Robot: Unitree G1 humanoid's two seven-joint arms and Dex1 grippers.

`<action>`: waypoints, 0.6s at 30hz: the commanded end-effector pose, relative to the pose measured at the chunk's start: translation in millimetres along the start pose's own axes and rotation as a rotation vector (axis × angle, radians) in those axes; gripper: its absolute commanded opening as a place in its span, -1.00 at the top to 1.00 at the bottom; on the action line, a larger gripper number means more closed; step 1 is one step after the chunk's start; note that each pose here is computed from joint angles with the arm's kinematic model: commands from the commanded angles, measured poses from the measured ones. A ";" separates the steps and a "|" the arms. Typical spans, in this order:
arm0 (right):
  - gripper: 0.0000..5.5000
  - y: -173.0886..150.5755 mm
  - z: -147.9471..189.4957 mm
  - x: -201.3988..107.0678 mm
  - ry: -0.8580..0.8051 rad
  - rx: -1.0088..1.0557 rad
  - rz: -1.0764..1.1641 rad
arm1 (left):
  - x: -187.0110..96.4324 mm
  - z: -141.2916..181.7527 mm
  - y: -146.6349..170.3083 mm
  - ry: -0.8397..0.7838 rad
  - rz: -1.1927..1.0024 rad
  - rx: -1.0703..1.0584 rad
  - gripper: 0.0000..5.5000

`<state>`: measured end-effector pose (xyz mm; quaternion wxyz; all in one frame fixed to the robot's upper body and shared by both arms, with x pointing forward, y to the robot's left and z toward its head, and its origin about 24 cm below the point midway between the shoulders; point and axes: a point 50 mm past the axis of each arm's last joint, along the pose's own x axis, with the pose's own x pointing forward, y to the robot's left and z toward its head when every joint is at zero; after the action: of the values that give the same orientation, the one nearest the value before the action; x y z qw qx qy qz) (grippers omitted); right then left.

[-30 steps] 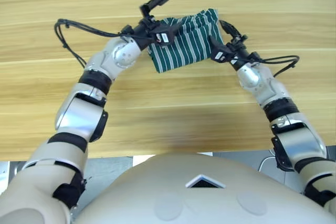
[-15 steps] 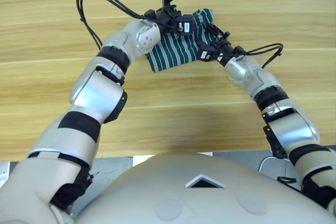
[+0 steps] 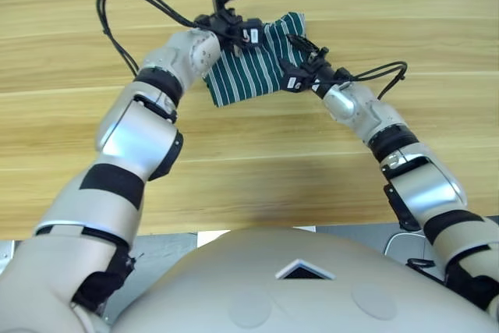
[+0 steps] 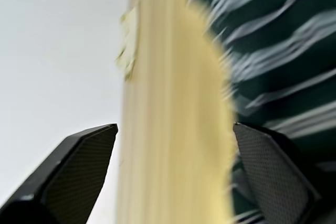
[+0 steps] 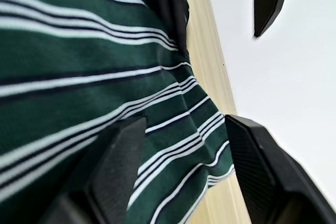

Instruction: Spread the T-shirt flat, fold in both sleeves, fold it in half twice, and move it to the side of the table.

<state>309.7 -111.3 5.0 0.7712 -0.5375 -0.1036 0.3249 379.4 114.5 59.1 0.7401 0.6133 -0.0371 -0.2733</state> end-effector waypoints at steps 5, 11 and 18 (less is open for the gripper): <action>0.00 22.0 1.8 -0.4 0.014 0.019 0.081 | -6.1 -20.5 43.4 0.100 0.258 -0.122 -0.49; 0.00 -36.3 27.5 3.8 -0.161 0.437 -0.330 | -32.0 -57.4 47.9 0.159 0.459 -0.423 -0.49; 0.00 -20.2 80.6 37.0 -0.314 0.874 -0.003 | -82.7 -106.9 21.0 0.146 0.755 -1.015 -0.49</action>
<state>302.0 -40.5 53.9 0.9084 -0.1224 -0.1140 0.3831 366.1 240.5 81.4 0.9788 0.1887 -0.0594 0.0535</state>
